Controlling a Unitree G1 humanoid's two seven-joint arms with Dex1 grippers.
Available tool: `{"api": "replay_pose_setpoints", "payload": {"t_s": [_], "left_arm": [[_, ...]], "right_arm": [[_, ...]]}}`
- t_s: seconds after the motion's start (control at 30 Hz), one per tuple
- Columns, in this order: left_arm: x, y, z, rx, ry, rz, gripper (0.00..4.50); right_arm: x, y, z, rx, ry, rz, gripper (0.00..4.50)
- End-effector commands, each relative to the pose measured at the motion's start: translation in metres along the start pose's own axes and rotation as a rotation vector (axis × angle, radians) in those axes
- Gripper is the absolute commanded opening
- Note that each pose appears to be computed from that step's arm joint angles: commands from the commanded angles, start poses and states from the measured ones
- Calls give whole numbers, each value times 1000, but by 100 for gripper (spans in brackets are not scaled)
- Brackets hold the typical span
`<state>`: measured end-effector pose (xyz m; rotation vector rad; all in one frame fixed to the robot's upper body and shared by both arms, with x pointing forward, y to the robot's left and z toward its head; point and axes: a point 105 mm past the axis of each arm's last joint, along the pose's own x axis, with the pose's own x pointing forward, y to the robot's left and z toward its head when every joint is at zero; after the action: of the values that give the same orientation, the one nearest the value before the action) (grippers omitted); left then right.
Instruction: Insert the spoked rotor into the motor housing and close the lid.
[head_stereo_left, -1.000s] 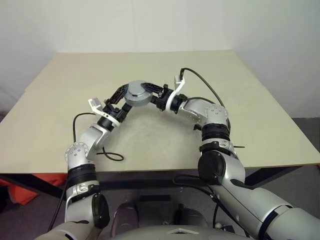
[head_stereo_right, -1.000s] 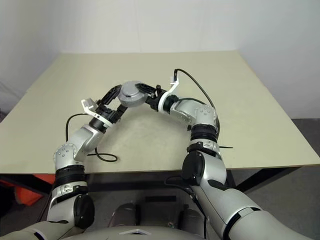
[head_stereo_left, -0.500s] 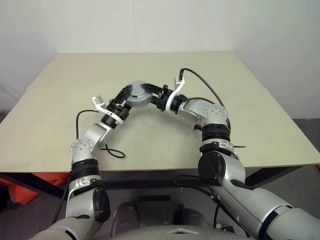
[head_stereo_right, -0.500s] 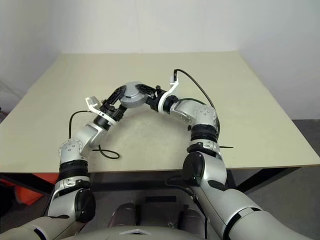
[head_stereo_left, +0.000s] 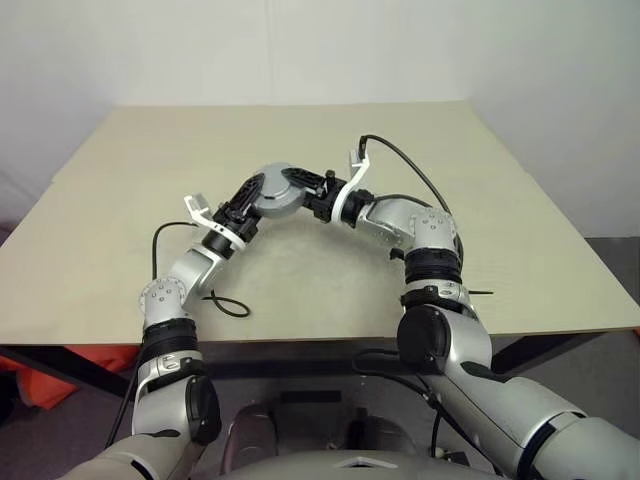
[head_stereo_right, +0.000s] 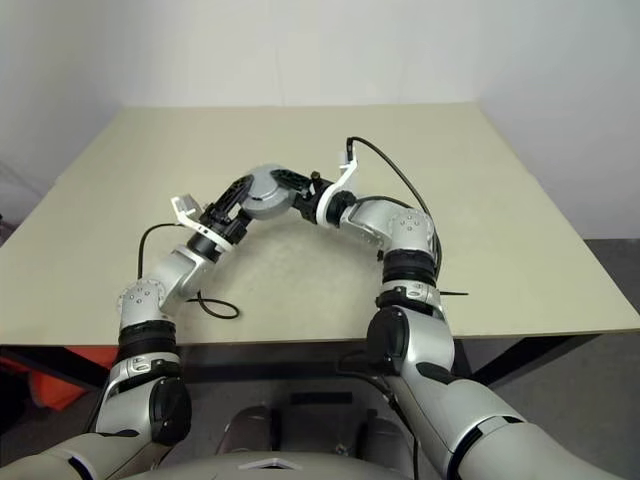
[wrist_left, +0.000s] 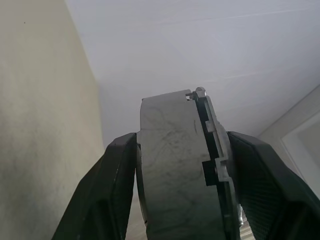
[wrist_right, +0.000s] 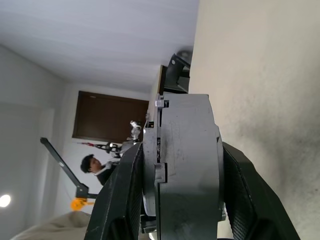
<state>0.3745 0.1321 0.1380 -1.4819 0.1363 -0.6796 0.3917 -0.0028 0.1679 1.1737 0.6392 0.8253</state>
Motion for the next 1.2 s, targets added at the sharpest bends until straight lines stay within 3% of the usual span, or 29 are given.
{"api": "replay_pose_setpoints", "payload": {"t_s": [0.03,0.17,0.47,0.8,1.2], "left_arm": [[3,-6,5,21,-15,-17,256],[3,-6,6,23,-23,-15,256],[0,-6,20,32,-87,-7,256],[-31,1,75,56,-352,63,256],[-40,3,81,85,-377,105,256]], "right_arm": [[-1,31,9,-59,-40,124,311],[0,29,10,-76,-50,103,446],[1,25,14,-97,-82,73,446],[2,-3,25,-129,-159,-76,446],[4,-11,25,-119,-163,-103,446]]}}
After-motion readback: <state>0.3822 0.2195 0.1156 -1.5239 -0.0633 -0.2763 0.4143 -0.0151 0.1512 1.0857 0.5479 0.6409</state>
